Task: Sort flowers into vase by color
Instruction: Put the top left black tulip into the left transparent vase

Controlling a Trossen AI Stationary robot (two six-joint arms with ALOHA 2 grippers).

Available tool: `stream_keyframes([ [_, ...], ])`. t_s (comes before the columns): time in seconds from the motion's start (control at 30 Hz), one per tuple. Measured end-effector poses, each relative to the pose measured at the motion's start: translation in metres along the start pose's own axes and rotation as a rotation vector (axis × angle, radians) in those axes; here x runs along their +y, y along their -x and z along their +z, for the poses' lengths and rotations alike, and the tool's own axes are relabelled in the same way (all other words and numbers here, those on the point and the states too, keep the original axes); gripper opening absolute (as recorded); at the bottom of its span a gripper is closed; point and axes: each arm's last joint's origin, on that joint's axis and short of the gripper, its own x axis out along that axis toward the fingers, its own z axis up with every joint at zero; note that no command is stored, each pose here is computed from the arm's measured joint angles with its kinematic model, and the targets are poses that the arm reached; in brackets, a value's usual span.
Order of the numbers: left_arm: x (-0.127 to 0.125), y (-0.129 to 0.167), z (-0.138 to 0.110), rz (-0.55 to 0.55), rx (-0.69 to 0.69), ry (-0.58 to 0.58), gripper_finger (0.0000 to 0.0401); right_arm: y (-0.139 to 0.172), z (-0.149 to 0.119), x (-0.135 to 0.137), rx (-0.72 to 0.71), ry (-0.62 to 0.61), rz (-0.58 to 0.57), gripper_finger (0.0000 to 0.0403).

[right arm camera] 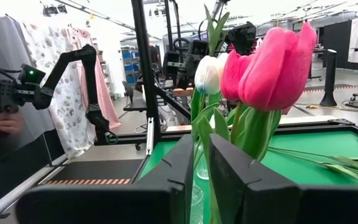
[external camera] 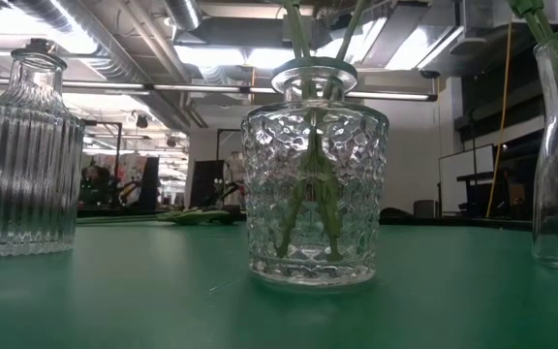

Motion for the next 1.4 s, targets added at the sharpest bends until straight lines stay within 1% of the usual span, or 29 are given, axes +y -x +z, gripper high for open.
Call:
stream_keyframes([
  [0.17,0.002,-0.004,0.000,0.010,-0.007,-0.077,0.0000,0.000,0.000,0.000,-0.001,-0.002,0.000,0.0051],
  [0.33,0.002,-0.008,-0.002,-0.009,-0.018,-0.103,0.0000,0.000,0.000,-0.001,0.001,-0.019,-0.021,0.0051],
  [0.47,0.000,-0.010,-0.012,-0.011,-0.005,-0.132,0.0000,0.000,0.000,-0.001,0.002,-0.021,-0.028,0.0051],
  [0.57,0.002,-0.008,-0.023,-0.014,0.002,-0.109,0.0000,0.000,0.000,-0.001,0.002,-0.022,-0.028,0.0051],
  [0.67,0.003,-0.007,-0.033,-0.015,0.018,-0.110,0.0000,0.000,0.000,-0.001,0.002,-0.022,-0.028,0.0051],
  [0.77,0.004,-0.006,-0.037,0.004,0.028,-0.117,0.0000,0.000,0.000,-0.001,0.002,-0.029,-0.028,0.0051],
  [0.93,0.005,-0.006,-0.036,0.026,0.034,-0.173,0.0000,0.000,0.000,-0.001,0.002,-0.041,-0.029,0.0051],
  [1.0,0.005,-0.006,-0.030,0.020,0.024,-0.163,0.0000,0.000,0.000,-0.001,0.002,-0.041,-0.030,0.0051],
  [1.07,0.004,-0.007,-0.020,-0.041,-0.010,-0.137,0.0000,0.000,0.000,-0.001,0.002,-0.041,-0.030,0.0051],
  [1.13,0.001,-0.006,-0.010,-0.096,-0.043,-0.143,0.0000,0.000,0.000,-0.001,0.004,-0.038,-0.030,0.0051],
  [1.2,-0.002,-0.006,0.002,-0.106,-0.066,-0.161,0.0000,0.000,0.000,-0.001,0.004,-0.037,-0.030,0.0051],
  [1.33,-0.006,-0.003,0.038,-0.113,-0.129,-0.221,0.0000,0.000,-0.001,-0.001,0.006,-0.035,-0.031,0.0051],
  [1.4,-0.005,0.004,0.057,-0.155,-0.177,-0.242,0.0000,0.000,-0.001,-0.001,0.012,-0.024,-0.044,0.0051],
])
